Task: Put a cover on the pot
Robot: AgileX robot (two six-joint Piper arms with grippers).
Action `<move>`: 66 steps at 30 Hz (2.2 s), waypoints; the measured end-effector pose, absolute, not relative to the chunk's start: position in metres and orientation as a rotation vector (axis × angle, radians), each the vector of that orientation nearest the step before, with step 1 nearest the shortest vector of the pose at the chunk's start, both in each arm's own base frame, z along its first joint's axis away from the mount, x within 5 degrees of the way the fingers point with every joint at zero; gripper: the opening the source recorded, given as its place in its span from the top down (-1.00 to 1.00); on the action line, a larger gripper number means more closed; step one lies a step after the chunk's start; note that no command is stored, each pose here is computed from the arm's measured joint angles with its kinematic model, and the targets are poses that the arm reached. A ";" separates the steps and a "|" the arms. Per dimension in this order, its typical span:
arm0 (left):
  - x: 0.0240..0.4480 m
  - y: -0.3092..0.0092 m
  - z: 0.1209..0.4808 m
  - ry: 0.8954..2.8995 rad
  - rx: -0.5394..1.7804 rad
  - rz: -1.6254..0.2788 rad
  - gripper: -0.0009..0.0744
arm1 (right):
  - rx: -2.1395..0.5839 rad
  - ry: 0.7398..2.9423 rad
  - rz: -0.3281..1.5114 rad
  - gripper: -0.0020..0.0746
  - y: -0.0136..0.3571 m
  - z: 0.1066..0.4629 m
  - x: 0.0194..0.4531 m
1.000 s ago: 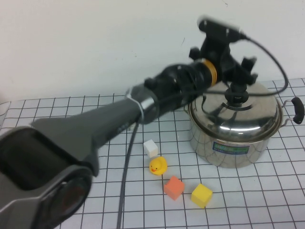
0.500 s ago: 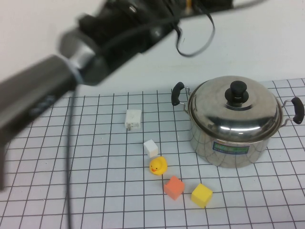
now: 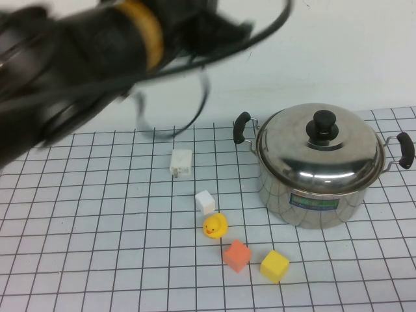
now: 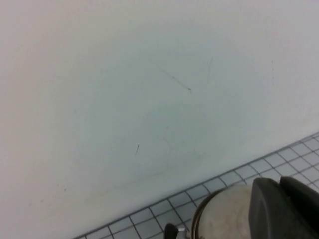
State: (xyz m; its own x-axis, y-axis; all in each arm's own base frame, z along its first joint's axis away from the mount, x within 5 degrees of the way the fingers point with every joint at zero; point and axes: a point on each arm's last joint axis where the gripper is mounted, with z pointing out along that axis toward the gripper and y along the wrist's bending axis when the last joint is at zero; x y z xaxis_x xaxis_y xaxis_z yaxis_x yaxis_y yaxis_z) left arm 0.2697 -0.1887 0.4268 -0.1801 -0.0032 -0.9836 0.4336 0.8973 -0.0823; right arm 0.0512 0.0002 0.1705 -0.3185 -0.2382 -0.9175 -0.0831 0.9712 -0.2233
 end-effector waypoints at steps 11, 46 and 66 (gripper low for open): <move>0.219 -0.150 0.408 1.751 0.321 -0.415 0.98 | -0.233 1.895 -0.158 0.92 0.000 0.170 0.051; 0.096 -0.019 0.356 1.626 -0.086 -0.373 0.98 | -0.233 1.895 -0.158 0.92 0.000 0.170 0.051; 0.053 0.001 0.187 1.753 -0.409 -0.280 0.98 | -0.233 1.895 -0.158 0.92 0.000 0.170 0.051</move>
